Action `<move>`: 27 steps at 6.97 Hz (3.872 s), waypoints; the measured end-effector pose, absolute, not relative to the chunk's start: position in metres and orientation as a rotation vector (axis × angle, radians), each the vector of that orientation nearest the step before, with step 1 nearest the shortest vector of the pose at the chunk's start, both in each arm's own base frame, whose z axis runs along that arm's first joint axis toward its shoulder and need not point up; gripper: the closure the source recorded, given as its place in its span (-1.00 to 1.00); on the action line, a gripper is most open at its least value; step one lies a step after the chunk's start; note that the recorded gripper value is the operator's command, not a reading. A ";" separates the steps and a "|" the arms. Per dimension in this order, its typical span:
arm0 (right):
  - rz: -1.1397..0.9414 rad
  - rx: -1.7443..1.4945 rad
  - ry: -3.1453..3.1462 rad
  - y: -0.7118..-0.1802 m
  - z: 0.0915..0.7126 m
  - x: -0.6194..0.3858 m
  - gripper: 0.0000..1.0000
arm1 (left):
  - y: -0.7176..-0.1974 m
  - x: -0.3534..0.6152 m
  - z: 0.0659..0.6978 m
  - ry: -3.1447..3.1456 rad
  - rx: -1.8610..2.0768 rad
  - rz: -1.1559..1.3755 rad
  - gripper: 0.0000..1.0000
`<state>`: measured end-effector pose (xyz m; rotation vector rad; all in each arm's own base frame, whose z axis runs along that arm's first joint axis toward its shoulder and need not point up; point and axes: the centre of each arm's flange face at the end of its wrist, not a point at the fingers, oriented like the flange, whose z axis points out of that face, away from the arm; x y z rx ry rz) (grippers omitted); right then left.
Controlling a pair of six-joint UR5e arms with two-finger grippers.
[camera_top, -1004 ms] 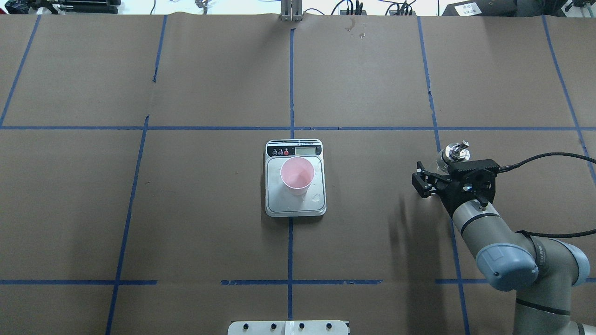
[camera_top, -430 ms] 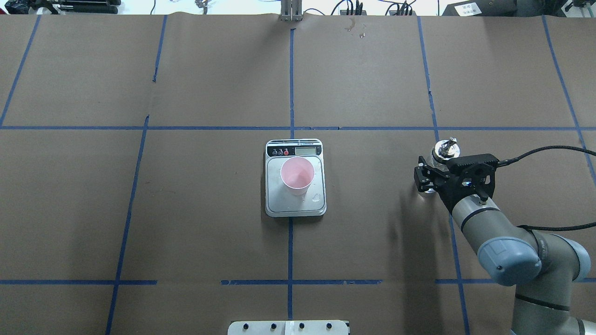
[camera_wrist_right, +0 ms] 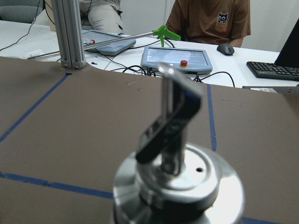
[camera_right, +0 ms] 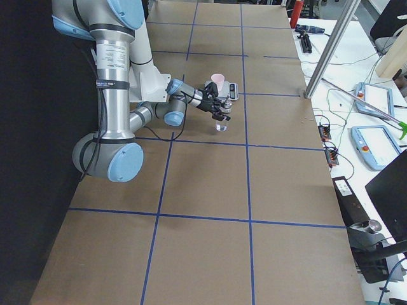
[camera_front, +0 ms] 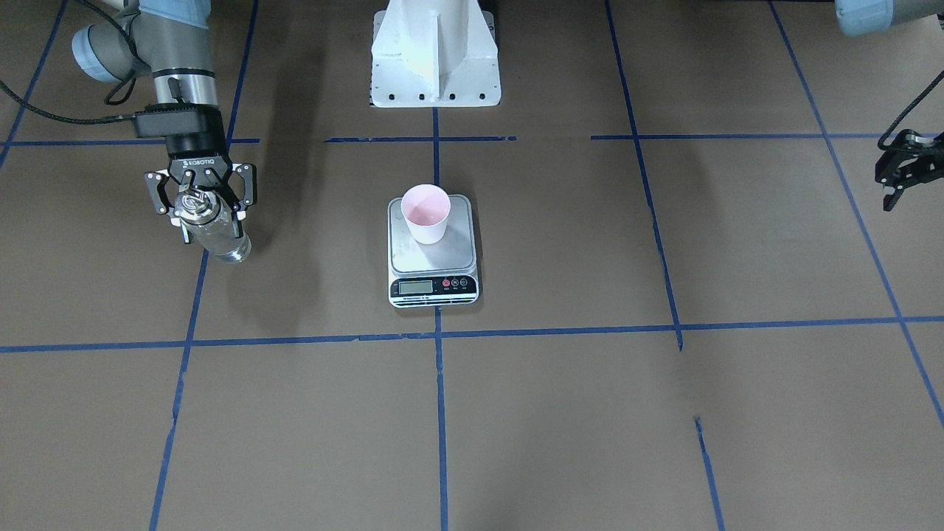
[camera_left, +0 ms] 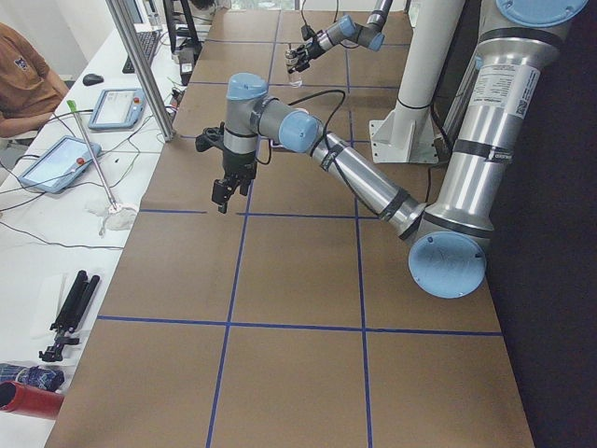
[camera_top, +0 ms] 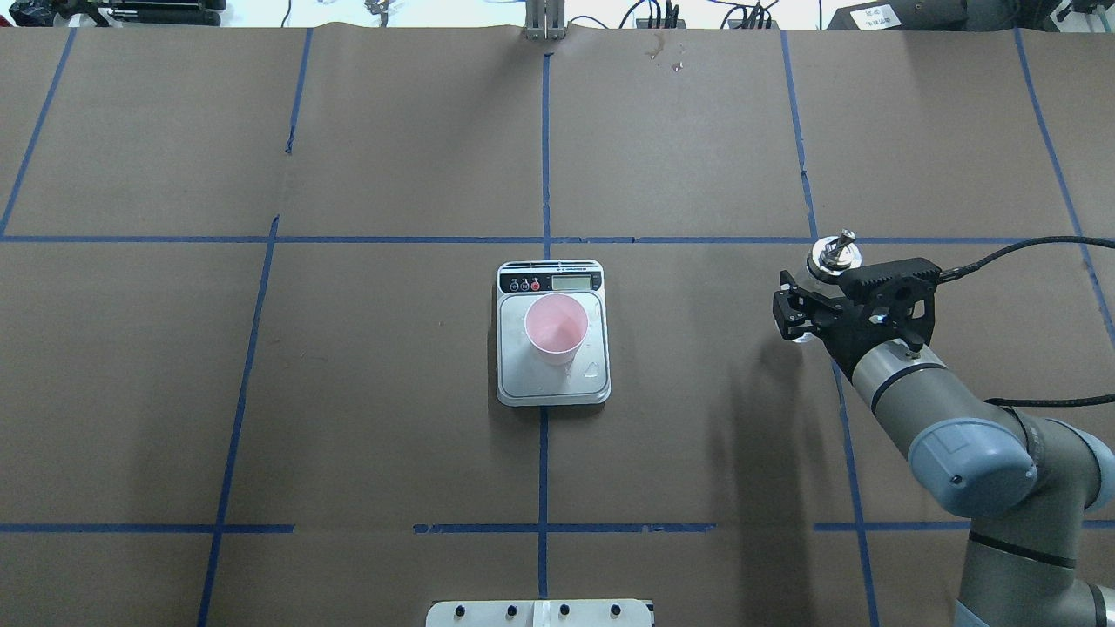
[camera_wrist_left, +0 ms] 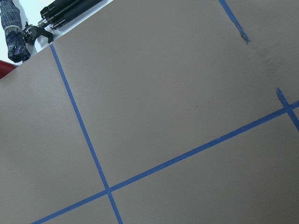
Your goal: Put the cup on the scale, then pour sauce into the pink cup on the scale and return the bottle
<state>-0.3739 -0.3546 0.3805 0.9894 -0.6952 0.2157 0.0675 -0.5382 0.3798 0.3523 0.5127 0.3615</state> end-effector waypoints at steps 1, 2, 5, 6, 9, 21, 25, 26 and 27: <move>0.197 0.996 -0.674 -0.358 0.350 -0.375 1.00 | -0.538 0.064 0.383 0.509 0.352 0.369 -1.00; 0.174 0.999 -0.633 -0.361 0.313 -0.378 1.00 | -0.537 0.059 0.388 0.503 0.351 0.382 -1.00; 0.056 1.062 -0.424 -0.372 0.264 -0.390 1.00 | -0.531 0.027 0.413 0.474 0.353 0.445 -1.00; -0.029 1.110 -0.325 -0.373 0.259 -0.392 1.00 | -0.524 0.005 0.430 0.456 0.353 0.489 -1.00; -0.177 1.199 -0.167 -0.366 0.244 -0.410 1.00 | -0.512 -0.041 0.520 0.571 0.255 0.515 -1.00; -0.421 1.315 0.168 -0.324 0.261 -0.495 1.00 | -0.529 -0.047 0.647 0.679 0.216 0.342 -1.00; -0.441 1.318 0.233 -0.327 0.269 -0.533 1.00 | -0.529 -0.047 0.649 0.678 0.213 0.341 -1.00; -0.446 1.318 0.247 -0.328 0.272 -0.536 1.00 | -0.529 -0.047 0.649 0.678 0.213 0.341 -1.00; -0.461 1.322 0.284 -0.329 0.275 -0.537 1.00 | -0.530 -0.047 0.649 0.677 0.213 0.341 -1.00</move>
